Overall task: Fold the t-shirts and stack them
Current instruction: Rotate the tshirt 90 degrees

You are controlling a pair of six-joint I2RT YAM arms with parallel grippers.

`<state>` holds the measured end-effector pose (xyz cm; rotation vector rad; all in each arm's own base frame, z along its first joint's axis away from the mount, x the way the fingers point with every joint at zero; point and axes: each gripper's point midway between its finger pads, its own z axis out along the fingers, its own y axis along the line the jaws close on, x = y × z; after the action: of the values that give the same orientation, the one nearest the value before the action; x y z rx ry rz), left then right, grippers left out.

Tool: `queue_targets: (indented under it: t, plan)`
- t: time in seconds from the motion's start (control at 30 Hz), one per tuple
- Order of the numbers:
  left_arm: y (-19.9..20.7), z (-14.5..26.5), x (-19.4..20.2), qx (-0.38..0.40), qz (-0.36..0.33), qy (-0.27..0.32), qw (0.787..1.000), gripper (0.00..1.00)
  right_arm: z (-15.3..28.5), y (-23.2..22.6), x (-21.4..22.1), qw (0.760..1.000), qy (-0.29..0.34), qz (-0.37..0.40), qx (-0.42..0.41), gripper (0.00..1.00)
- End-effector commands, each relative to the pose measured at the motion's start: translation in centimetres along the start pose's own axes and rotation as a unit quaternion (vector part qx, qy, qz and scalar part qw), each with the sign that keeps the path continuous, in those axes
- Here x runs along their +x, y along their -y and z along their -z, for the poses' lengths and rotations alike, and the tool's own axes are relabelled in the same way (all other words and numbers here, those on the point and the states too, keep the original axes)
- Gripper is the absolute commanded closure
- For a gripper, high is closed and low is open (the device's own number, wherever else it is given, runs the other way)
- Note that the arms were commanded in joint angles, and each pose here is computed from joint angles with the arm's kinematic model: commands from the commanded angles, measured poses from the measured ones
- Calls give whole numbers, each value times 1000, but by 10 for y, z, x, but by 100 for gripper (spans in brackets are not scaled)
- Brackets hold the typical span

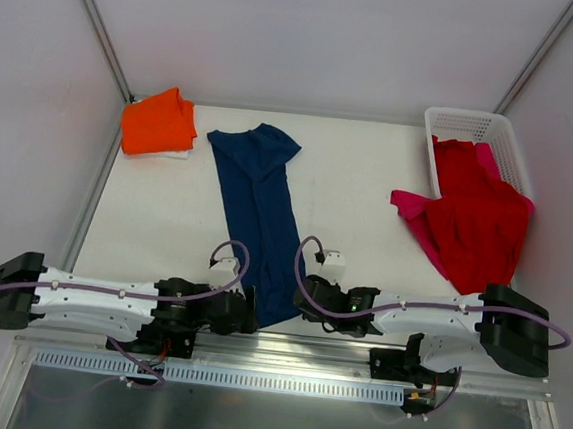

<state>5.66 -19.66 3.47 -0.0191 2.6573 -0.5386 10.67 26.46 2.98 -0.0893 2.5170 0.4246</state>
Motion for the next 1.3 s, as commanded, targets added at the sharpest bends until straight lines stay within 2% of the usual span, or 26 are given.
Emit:
queue_targets:
  t: [0.0,0.13,0.27,0.4,0.5,0.53,0.67,0.77,1.0,1.07,1.1,1.13,1.2,1.27]
  plan:
    - [36,-2,-17,22,55,64,996,1,2,-4,-8,1000,14,-8,6,100]
    - [45,-21,-9,-30,24,73,997,1,4,-4,-6,1000,11,-10,3,100]
    - [58,-30,-7,-45,24,92,994,2,8,-2,-7,1000,15,-13,1,100]
    - [48,-32,-13,-51,36,120,991,6,11,-3,-6,1000,16,-13,-5,100]
    - [38,-30,-19,-48,45,137,988,17,11,-7,-4,1000,13,-12,-9,100]
    - [37,-29,-21,-44,49,140,988,31,11,-8,-4,1000,12,-11,-9,100]
    - [26,-31,-21,-53,49,144,987,61,8,-18,1,1000,5,-7,-13,100]
    - [21,-33,-18,-60,47,142,987,73,6,-26,7,1000,-4,6,-13,100]
    - [16,-36,-18,-69,42,146,986,82,2,-32,13,1000,-13,20,-5,99]
    - [13,-37,-18,-72,38,148,986,84,4,-30,14,1000,-14,26,4,88]
    - [13,-36,-19,-71,35,148,986,88,5,-30,13,1000,-13,26,5,57]
    - [12,-36,-19,-73,26,149,986,91,8,-27,12,999,-10,28,12,37]
    - [11,-35,-20,-75,15,148,986,100,11,-24,9,999,-1,30,24,8]
    - [11,-33,-18,-77,-3,140,987,100,18,-14,7,998,1,39,43,2]
